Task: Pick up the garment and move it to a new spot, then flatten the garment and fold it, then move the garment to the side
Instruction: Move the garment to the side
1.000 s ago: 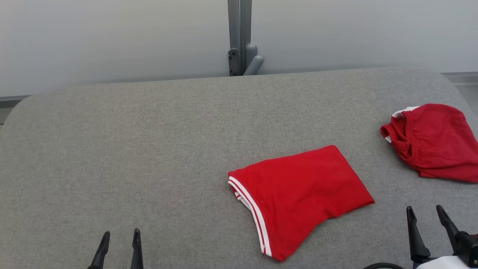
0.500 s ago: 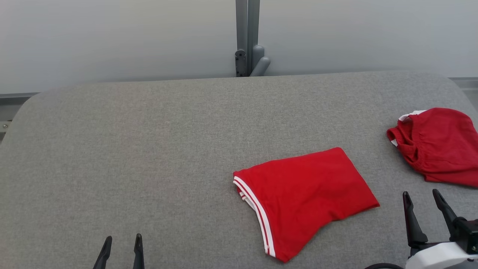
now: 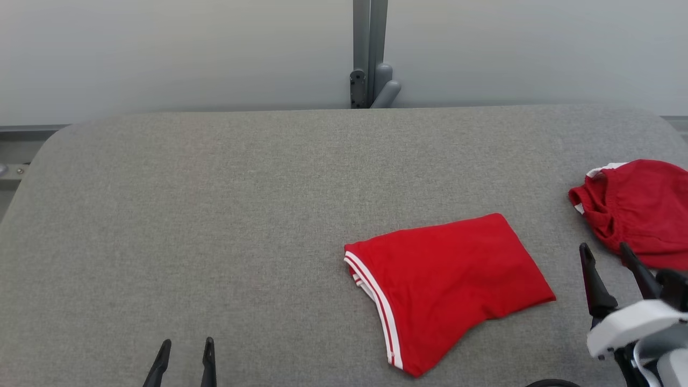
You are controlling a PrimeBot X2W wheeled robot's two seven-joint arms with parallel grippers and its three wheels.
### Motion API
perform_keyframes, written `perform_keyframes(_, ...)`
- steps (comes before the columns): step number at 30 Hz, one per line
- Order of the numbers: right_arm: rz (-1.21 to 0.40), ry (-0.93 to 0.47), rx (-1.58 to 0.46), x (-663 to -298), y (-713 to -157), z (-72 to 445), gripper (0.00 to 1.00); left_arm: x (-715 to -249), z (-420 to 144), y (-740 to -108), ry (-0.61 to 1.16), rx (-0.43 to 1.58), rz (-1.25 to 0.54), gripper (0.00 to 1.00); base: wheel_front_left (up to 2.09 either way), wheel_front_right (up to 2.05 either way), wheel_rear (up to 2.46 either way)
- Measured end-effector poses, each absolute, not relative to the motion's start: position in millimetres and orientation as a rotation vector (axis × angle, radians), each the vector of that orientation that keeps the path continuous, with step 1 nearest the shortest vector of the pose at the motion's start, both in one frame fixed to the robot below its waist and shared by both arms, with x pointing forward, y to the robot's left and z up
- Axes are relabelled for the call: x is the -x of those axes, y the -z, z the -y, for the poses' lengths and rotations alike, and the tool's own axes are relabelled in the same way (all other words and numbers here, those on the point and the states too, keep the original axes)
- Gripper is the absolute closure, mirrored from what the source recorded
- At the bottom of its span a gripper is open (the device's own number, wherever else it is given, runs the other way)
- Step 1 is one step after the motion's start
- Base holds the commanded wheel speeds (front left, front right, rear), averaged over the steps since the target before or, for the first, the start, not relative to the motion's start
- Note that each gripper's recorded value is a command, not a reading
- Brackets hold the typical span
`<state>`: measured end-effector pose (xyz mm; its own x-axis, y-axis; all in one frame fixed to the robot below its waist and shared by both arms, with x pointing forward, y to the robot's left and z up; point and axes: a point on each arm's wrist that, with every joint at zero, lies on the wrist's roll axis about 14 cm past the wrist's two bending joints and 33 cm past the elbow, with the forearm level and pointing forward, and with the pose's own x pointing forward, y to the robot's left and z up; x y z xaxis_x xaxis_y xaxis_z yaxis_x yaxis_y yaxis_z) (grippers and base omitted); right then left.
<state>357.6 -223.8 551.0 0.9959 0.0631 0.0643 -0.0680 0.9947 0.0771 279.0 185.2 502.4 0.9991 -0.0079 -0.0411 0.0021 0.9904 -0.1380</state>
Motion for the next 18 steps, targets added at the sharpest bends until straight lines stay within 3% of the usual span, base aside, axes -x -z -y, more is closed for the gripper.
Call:
perform_keyframes(10,-0.415,-0.25,-0.037,-418.7,-507.9,192.4,0.0,-298.1,-168.5,-496.3,0.056,0.141,-0.071,0.0,0.0,0.0,0.0)
perform_keyframes(18,-0.601,-0.267,-0.096,-438.3,-461.6,170.0,0.0,-309.5,-167.4,-489.3,0.046,0.155,-0.097,0.0,0.0,0.0,0.0)
